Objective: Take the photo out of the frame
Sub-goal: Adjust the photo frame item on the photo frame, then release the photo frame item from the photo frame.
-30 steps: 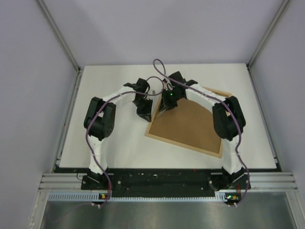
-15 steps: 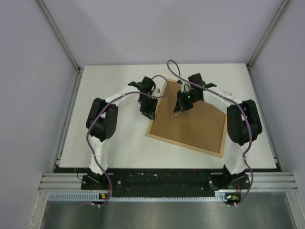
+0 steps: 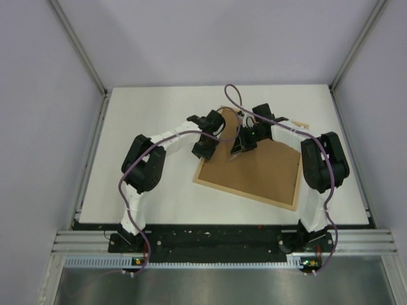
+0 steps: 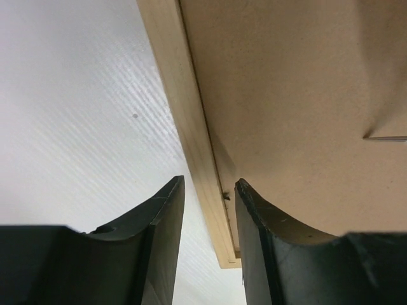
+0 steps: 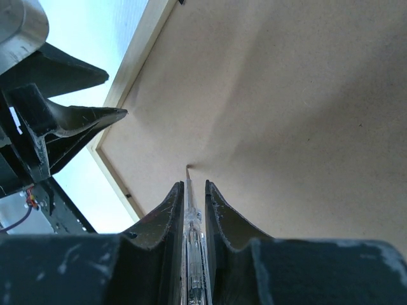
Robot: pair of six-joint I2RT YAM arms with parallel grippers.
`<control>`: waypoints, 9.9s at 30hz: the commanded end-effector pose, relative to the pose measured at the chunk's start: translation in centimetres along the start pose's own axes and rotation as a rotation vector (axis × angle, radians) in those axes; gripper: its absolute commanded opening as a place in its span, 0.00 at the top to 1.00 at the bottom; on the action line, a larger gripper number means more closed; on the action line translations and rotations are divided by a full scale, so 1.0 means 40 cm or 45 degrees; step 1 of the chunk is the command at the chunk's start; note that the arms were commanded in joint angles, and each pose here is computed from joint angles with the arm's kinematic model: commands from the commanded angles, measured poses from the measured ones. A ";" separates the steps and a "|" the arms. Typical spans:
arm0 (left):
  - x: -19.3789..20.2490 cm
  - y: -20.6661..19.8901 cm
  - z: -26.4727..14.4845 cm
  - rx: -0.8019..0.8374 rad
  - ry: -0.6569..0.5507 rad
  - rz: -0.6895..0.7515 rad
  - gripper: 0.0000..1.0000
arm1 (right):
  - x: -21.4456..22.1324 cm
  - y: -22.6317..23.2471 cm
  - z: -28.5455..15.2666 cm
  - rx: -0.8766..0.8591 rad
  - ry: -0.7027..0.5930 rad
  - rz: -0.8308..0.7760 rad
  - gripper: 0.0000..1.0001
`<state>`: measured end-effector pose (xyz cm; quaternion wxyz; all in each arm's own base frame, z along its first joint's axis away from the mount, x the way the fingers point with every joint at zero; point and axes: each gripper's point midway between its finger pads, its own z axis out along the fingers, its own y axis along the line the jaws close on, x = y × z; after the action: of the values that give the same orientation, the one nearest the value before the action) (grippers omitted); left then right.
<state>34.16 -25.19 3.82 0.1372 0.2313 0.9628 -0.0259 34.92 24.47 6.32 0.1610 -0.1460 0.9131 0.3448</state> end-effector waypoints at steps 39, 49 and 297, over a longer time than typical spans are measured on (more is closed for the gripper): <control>0.053 -0.002 0.008 -0.199 0.016 0.144 0.56 | 0.003 -0.041 0.004 0.087 -0.034 -0.036 1.00; 0.047 0.011 -0.003 -0.231 -0.006 0.134 0.94 | 0.007 -0.044 0.009 0.084 -0.027 -0.034 1.00; -0.152 0.034 -0.109 0.559 -0.269 -0.462 0.66 | -0.257 0.147 -0.066 -0.342 -0.224 0.129 1.00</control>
<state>35.05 -25.39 3.57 0.1008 0.0597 0.9654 -0.2330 41.75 30.10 8.85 0.1593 -0.0378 0.8947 0.4155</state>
